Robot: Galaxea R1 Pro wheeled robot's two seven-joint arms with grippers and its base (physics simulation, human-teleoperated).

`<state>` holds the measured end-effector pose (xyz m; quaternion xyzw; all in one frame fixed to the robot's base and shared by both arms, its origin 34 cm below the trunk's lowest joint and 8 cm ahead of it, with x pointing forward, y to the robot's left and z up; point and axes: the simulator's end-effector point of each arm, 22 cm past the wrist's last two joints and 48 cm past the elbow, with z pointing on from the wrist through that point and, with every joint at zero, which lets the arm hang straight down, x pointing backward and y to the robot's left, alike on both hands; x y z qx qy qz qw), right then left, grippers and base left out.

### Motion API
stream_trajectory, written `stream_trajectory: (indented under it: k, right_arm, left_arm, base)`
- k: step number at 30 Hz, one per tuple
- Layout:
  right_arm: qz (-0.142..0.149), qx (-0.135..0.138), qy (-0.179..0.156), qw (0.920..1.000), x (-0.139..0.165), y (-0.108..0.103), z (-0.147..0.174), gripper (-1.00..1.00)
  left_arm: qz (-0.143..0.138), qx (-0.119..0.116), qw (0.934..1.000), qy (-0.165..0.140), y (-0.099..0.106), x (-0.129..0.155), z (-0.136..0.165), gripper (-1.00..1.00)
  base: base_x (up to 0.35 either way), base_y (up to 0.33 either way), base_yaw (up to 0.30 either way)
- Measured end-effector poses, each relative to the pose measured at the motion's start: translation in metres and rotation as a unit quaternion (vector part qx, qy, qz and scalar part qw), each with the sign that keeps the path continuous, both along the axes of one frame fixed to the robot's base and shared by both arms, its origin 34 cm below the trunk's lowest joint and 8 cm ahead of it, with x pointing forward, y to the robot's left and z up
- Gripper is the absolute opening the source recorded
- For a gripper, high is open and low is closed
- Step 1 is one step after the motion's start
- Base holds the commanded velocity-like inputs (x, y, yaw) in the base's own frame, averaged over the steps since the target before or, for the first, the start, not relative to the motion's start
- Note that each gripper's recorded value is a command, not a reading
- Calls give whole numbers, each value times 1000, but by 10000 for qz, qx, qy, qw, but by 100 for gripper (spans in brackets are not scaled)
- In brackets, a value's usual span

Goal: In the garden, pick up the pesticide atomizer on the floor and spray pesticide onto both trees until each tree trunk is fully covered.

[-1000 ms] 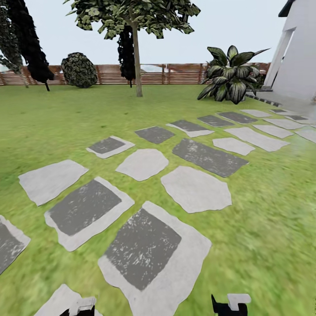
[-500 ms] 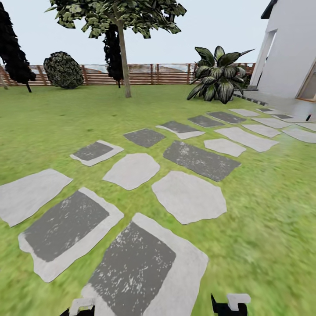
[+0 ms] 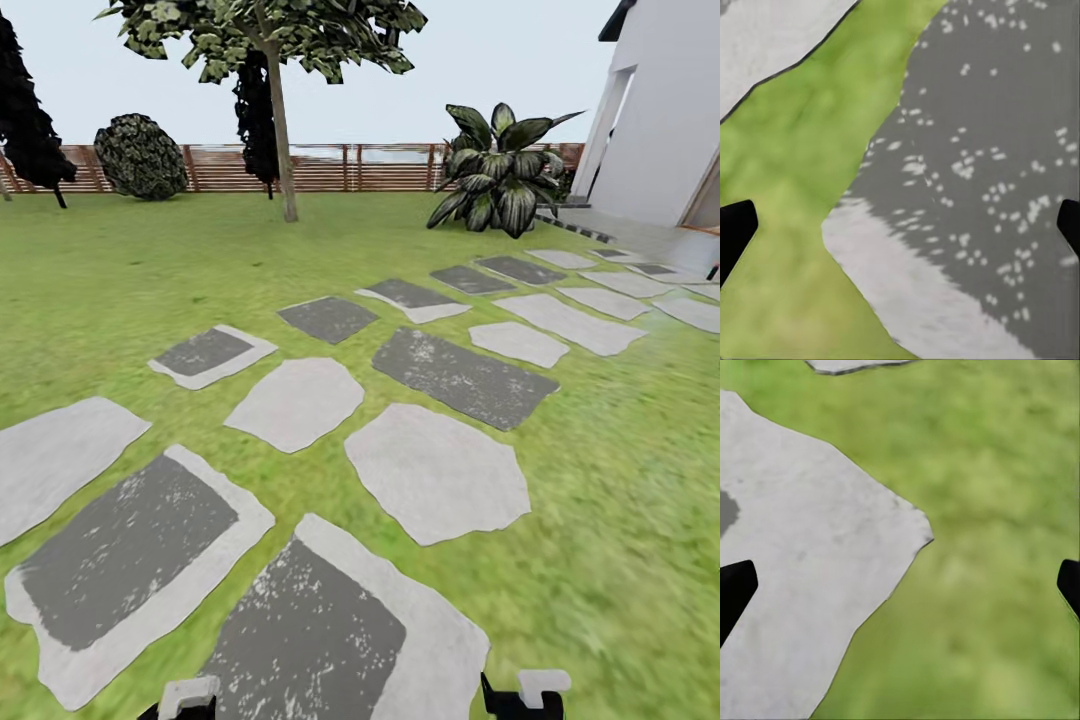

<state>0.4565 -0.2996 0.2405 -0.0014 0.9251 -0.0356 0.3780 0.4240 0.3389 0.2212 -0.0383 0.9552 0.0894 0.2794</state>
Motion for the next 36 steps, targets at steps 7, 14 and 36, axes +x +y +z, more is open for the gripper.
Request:
stream_trajectory:
  k: [7, 14, 36]
  right_arm:
    - [5, 29, 111, 9999, -9, 4, -5, 100]
    - [2, 34, 123, 9999, -10, 5, -5, 100]
    - [-1, 33, 143, 9999, -13, 5, -6, 100]
  left_arm:
    - [7, -1, 10000, 2, 0, 0, 0, 100]
    - [7, 2, 10000, -6, 1, 0, 0, 100]
    - [11, 10, 10000, -7, 2, 0, 0, 100]
  base:
    - [337, 0, 0]
    - [337, 0, 0]
    - [337, 0, 0]
